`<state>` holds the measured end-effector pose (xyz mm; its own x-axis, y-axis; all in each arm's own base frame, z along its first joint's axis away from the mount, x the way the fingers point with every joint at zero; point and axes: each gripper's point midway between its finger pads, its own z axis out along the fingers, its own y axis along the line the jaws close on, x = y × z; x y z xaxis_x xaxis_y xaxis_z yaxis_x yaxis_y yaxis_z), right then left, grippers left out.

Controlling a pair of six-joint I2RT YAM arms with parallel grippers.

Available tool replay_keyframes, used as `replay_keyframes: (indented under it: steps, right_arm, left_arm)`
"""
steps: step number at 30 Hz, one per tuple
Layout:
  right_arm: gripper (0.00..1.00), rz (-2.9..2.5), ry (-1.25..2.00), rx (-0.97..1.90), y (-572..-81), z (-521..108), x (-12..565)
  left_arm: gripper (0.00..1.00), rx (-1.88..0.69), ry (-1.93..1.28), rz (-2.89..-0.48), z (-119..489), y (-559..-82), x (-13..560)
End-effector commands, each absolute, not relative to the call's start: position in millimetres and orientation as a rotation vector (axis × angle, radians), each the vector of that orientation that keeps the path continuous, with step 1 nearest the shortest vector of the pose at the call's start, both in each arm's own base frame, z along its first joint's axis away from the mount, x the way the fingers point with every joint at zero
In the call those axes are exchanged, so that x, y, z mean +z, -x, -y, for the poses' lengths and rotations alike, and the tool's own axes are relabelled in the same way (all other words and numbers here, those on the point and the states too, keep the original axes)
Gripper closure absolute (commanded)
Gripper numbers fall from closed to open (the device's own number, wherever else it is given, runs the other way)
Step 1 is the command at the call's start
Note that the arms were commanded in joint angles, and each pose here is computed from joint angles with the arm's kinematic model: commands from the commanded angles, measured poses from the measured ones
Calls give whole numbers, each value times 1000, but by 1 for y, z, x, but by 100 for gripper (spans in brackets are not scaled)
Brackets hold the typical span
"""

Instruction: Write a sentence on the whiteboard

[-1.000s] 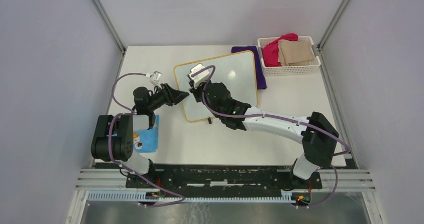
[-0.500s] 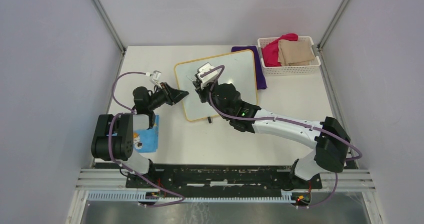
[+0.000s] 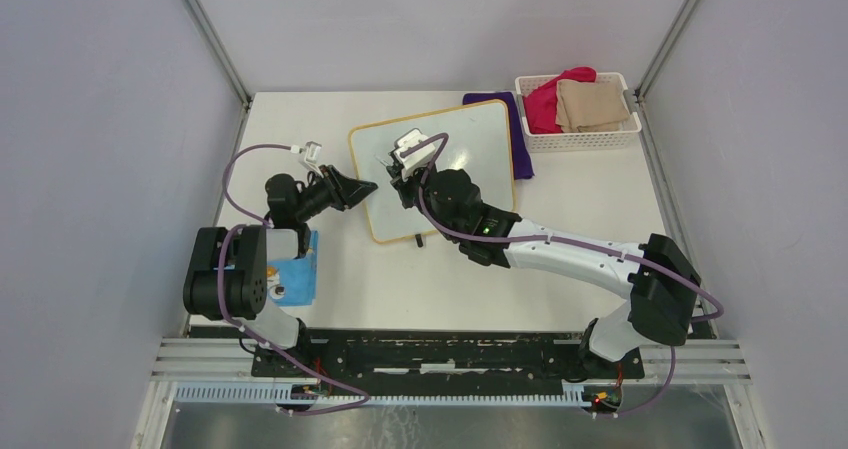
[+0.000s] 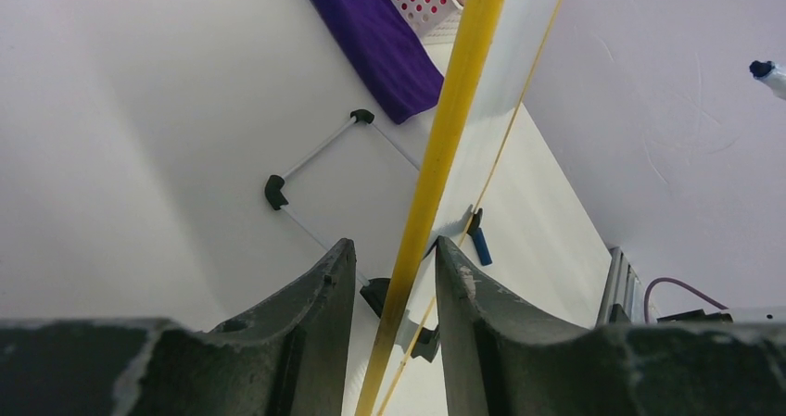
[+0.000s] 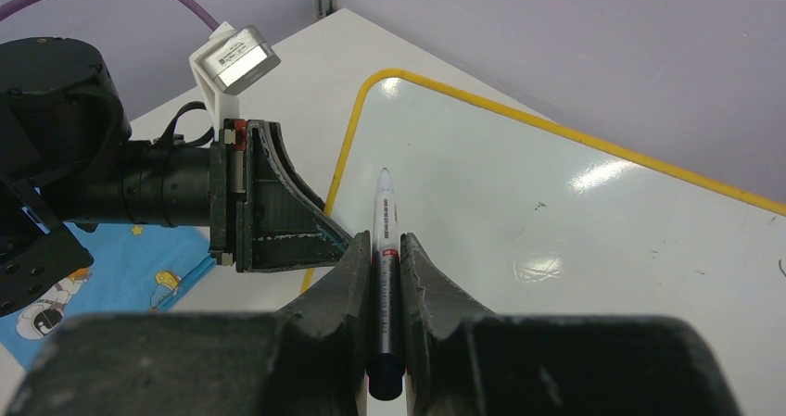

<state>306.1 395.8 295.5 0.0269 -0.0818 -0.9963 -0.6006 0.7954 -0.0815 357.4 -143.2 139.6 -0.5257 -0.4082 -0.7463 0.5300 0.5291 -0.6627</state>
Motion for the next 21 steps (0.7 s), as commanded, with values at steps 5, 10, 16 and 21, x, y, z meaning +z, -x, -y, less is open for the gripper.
replay_keyframes:
  steps: [5, 10, 16, 21]
  right_arm:
    - [100, -1464, 540, 485, -306, -400, 315]
    - [100, -1467, 547, 488, -306, -402, 313]
    - [100, -1472, 547, 472, -308, -403, 310]
    - [100, -1481, 550, 447, -315, -409, 307]
  left_arm:
    - [58, -1178, -117, -1762, 145, -363, 139]
    - [62, -1192, -125, -1775, 147, -361, 134]
    - [63, -1187, -128, -1775, 147, -361, 135]
    - [66, -1182, -133, -1772, 147, -361, 136]
